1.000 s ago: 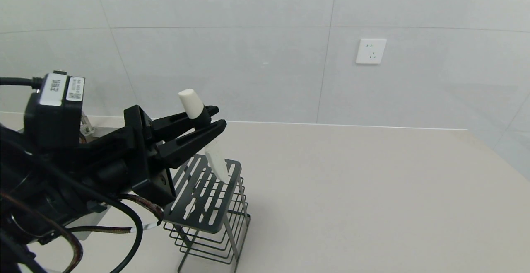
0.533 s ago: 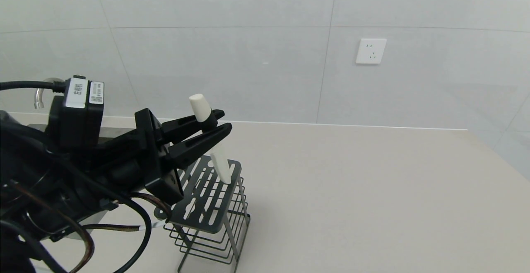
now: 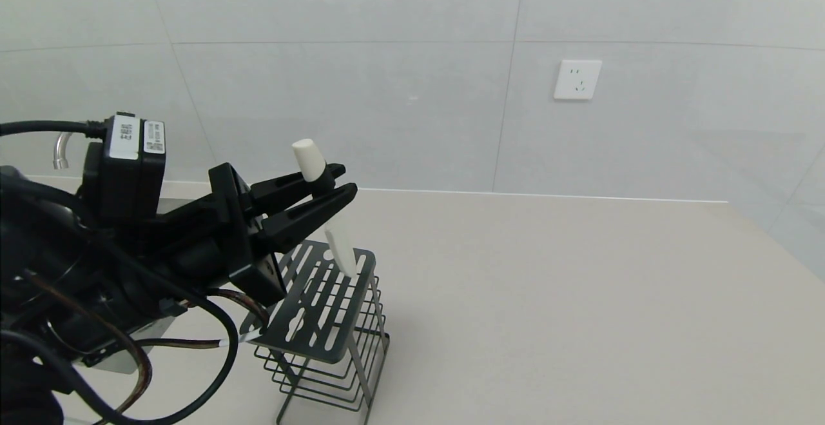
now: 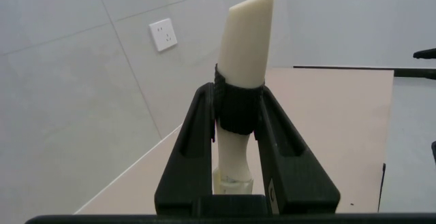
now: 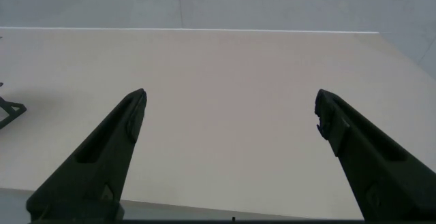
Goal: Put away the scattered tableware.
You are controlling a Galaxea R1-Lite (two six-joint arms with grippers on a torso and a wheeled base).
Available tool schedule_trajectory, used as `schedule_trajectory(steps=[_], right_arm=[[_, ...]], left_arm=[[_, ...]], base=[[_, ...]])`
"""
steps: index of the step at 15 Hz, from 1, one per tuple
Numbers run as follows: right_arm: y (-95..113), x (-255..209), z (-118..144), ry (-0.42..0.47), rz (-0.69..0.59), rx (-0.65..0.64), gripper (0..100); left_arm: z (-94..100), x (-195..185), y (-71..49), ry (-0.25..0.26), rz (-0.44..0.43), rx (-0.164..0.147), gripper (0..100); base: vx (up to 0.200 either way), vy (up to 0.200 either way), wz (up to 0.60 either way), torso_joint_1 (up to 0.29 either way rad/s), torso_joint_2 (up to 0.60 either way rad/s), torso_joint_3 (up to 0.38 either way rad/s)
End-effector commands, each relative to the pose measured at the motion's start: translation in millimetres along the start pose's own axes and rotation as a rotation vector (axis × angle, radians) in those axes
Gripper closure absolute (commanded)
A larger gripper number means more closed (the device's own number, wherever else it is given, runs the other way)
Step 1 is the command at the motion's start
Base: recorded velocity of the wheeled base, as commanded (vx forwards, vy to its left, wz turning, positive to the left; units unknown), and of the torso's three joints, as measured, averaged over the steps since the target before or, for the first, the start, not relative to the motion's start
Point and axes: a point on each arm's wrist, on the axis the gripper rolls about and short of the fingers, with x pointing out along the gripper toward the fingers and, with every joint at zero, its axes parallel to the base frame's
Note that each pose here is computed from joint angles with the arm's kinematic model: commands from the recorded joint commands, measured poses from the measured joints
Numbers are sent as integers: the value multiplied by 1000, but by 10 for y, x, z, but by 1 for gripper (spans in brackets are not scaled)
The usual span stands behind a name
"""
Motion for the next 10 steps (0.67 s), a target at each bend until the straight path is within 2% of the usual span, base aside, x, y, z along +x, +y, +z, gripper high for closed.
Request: schedule_trajectory(steps=[1, 8, 10], right_arm=[[0, 2, 0, 4, 0, 0, 0], [0, 1, 0, 2, 0, 0, 0], [0, 1, 0, 2, 0, 0, 0]], left_arm=[[-25, -5, -8, 8, -3, -5, 100], [-55, -17, -27, 22, -8, -9, 100], [-84, -41, -40, 35, -6, -18, 100]], base=[[0, 0, 0, 0, 0, 0], [0, 0, 0, 0, 0, 0], [0, 0, 0, 0, 0, 0]])
